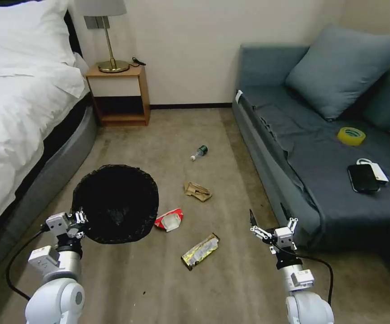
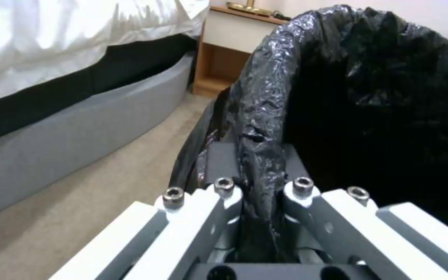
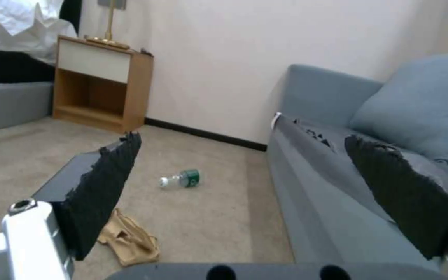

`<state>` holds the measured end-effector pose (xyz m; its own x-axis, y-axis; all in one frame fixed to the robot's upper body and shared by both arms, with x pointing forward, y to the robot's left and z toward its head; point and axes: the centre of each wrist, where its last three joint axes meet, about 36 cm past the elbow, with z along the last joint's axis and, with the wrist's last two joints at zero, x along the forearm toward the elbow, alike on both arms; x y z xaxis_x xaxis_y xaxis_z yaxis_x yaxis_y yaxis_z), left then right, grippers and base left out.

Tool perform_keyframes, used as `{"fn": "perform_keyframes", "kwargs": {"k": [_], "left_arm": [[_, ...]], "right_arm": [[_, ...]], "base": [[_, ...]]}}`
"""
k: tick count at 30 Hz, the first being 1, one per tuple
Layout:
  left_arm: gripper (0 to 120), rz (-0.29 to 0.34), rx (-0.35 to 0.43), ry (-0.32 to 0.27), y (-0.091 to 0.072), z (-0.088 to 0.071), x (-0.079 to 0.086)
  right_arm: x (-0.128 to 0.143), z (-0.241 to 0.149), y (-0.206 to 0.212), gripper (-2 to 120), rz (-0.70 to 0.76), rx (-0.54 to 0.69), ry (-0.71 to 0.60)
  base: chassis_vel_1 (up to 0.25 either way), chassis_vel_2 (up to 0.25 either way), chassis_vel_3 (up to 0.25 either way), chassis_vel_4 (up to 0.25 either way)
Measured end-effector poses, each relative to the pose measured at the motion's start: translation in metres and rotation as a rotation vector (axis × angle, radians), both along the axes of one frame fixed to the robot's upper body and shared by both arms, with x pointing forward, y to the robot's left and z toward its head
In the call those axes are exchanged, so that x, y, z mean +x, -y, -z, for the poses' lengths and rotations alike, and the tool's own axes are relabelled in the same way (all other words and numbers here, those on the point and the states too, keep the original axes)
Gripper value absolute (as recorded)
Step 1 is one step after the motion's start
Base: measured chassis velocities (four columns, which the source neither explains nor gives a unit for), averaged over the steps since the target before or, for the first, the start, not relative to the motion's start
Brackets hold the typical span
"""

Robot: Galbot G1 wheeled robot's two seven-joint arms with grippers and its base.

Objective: Pick up the trash bin, then pick up the garbage on the floor and place it into the trash bin.

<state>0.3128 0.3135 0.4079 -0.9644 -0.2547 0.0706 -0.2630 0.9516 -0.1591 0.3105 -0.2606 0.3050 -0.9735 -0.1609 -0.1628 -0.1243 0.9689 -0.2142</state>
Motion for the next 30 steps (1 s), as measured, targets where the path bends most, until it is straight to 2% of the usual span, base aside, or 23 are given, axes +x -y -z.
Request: {"fn": "perform_keyframes", "kwargs": {"k": [7, 10, 13, 14, 17, 18, 23, 24, 30], "left_arm": [[4, -0.007, -0.004, -0.007, -0.002, 0.003, 0.001], [4, -0.018, 0.002, -0.028, -0.008, 0.004, 0.0], [4, -0.047, 0.048, -0.074, -0.021, 0.008, -0.002], [4, -0.047, 0.048, -0.074, -0.021, 0.008, -0.002], [4, -0.048, 0.058, -0.098, -0.028, 0.013, -0.005], [4, -0.048, 0.058, -0.098, -0.028, 0.013, -0.005], [4, -0.046, 0.057, -0.111, -0.033, 0.021, -0.005], [4, -0.046, 0.057, -0.111, -0.033, 0.021, -0.005], [4, -0.042, 0.056, -0.115, -0.036, 0.024, -0.006]], "right_arm": [[0.004, 0.009, -0.005, 100, -0.022, 0.013, 0.023], [0.013, 0.006, -0.007, 100, -0.055, 0.019, 0.027], [0.041, -0.007, -0.008, 100, -0.131, -0.01, 0.002], [0.041, -0.007, -0.008, 100, -0.131, -0.01, 0.002], [0.071, -0.015, -0.019, 100, -0.2, 0.013, -0.049], [0.071, -0.015, -0.019, 100, -0.2, 0.013, -0.049], [0.106, -0.003, -0.041, 100, -0.254, 0.041, -0.201], [0.106, -0.003, -0.041, 100, -0.254, 0.041, -0.201], [0.122, 0.043, -0.042, 100, -0.225, 0.079, -0.392]], "base": [[-0.07, 0.075, 0.064, -0.083], [0.0, 0.0, 0.0, 0.0], [0.0, 0.0, 0.0, 0.0], [0.0, 0.0, 0.0, 0.0], [0.0, 0.0, 0.0, 0.0], [0.0, 0.0, 0.0, 0.0], [0.0, 0.0, 0.0, 0.0], [0.0, 0.0, 0.0, 0.0], [0.0, 0.0, 0.0, 0.0]]}}
